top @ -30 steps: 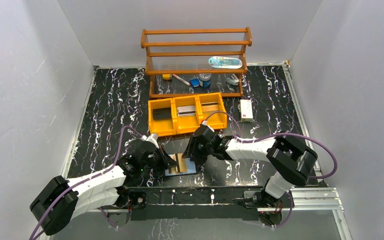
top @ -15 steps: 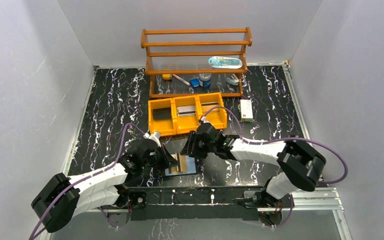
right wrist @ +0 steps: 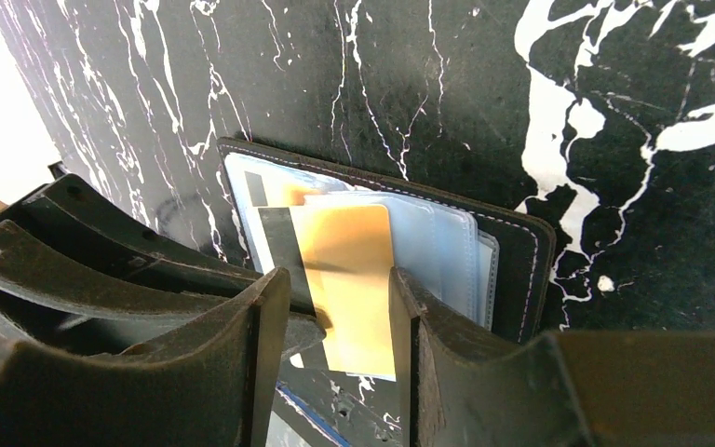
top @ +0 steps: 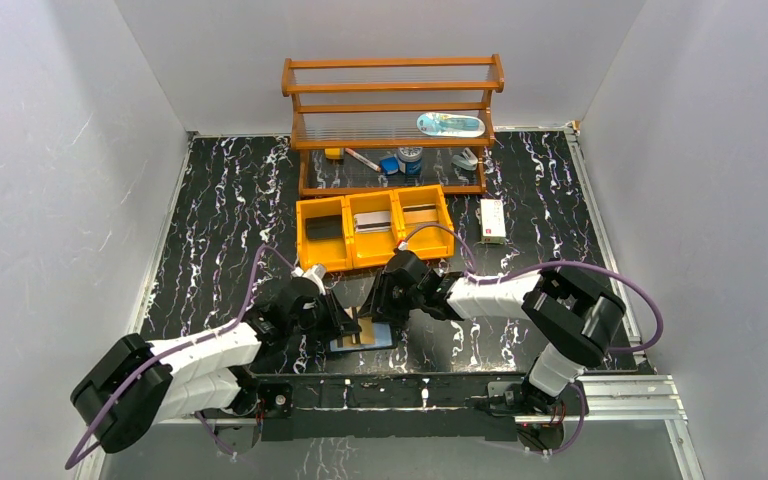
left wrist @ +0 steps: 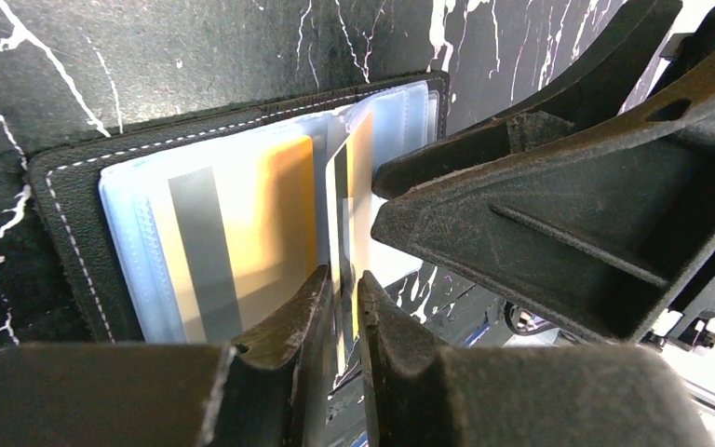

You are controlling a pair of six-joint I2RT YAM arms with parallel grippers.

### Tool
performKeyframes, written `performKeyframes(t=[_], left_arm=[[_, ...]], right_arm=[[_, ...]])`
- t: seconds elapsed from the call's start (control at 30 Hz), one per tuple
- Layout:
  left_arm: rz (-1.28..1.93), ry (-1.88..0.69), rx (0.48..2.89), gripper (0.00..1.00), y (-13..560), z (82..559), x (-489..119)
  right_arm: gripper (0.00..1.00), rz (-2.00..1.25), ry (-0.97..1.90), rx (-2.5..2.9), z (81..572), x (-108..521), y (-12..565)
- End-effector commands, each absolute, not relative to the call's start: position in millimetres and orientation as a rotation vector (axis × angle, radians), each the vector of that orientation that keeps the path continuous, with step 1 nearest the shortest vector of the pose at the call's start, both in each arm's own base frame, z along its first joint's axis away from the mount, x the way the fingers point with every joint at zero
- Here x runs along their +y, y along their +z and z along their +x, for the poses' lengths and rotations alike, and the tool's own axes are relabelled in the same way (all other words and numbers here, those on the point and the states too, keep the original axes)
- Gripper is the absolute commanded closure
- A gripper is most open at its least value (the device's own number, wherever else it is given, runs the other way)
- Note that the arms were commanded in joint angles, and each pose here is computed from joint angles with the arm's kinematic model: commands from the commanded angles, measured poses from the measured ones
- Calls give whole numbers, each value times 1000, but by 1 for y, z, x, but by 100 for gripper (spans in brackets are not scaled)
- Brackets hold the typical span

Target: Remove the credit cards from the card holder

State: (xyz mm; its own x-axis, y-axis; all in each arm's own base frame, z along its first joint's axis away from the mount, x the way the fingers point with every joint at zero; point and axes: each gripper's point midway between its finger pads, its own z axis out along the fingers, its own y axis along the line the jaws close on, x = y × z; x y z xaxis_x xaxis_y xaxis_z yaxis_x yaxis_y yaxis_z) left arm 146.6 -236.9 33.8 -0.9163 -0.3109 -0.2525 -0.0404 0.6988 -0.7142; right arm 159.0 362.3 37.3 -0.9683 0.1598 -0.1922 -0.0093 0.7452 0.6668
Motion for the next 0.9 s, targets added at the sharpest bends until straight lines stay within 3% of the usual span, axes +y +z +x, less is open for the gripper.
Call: performKeyframes(t=[0.0,0.27,0.57,0.87], left_arm=[[-217,-1135,2513,85,51,153,-251],[-256,-1057,2521,100,48,154,-240],[-263,-968,2484,100,61,157,-223],[-243,-785,2429,100,91,169,-197]], right_arm=[[48,161,914,2769,152,343,14],[47,176,891,2771,153,341,13],[47,169,889,2748,157,340,20],[45,38,916,2639,172,350,73]])
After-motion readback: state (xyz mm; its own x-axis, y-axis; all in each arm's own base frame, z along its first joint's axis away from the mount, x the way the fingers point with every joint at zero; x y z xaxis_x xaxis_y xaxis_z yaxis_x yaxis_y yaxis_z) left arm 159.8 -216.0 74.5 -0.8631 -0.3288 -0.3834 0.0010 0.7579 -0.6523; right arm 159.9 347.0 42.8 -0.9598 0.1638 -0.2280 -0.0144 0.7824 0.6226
